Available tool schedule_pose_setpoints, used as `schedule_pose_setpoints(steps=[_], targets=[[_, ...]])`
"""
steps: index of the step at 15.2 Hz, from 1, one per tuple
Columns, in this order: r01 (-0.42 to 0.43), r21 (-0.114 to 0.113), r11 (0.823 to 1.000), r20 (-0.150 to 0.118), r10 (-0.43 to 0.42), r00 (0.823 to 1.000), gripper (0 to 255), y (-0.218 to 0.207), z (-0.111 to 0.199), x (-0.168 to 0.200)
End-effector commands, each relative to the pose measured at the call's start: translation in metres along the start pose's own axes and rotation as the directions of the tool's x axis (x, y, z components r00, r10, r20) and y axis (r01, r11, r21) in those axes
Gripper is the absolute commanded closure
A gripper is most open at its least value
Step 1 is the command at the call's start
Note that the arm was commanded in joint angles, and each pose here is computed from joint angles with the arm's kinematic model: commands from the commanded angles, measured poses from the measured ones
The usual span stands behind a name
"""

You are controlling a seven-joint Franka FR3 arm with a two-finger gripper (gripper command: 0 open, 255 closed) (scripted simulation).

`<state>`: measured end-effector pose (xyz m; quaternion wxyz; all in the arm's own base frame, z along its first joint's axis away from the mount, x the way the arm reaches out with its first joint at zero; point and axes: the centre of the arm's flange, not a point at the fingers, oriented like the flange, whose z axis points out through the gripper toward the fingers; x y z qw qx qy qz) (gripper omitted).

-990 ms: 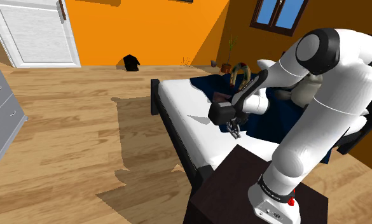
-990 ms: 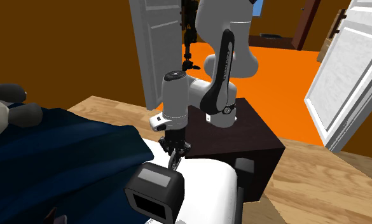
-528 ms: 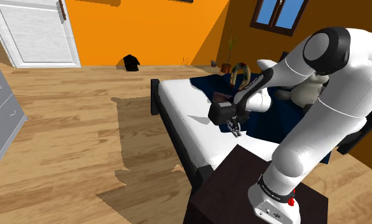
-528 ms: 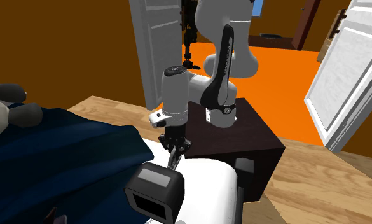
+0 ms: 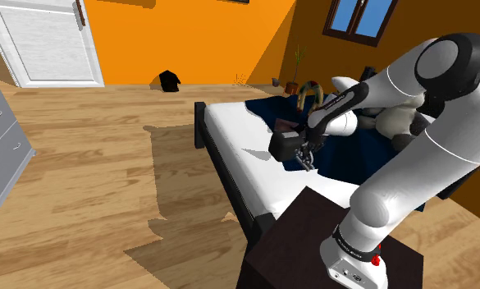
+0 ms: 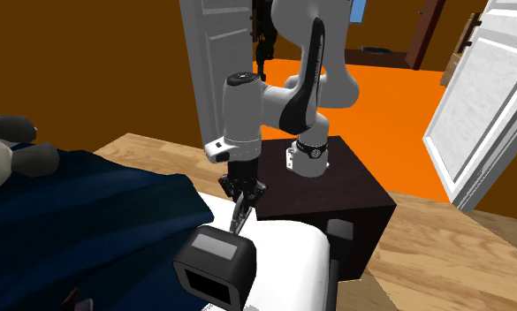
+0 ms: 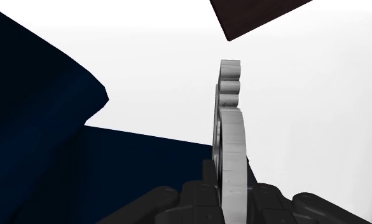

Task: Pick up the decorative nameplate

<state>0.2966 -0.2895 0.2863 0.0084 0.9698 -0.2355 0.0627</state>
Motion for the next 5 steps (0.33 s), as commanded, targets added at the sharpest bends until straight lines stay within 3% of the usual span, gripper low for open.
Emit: schedule_pose_setpoints(steps=[1, 5], targets=[[0.0, -0.001, 1.0, 0.001, 0.0, 1.0, 255, 0.0, -0.011, 0.001], [0.0, -0.001, 1.0, 0.001, 0.0, 1.0, 255, 0.0, -0.023, 0.003]])
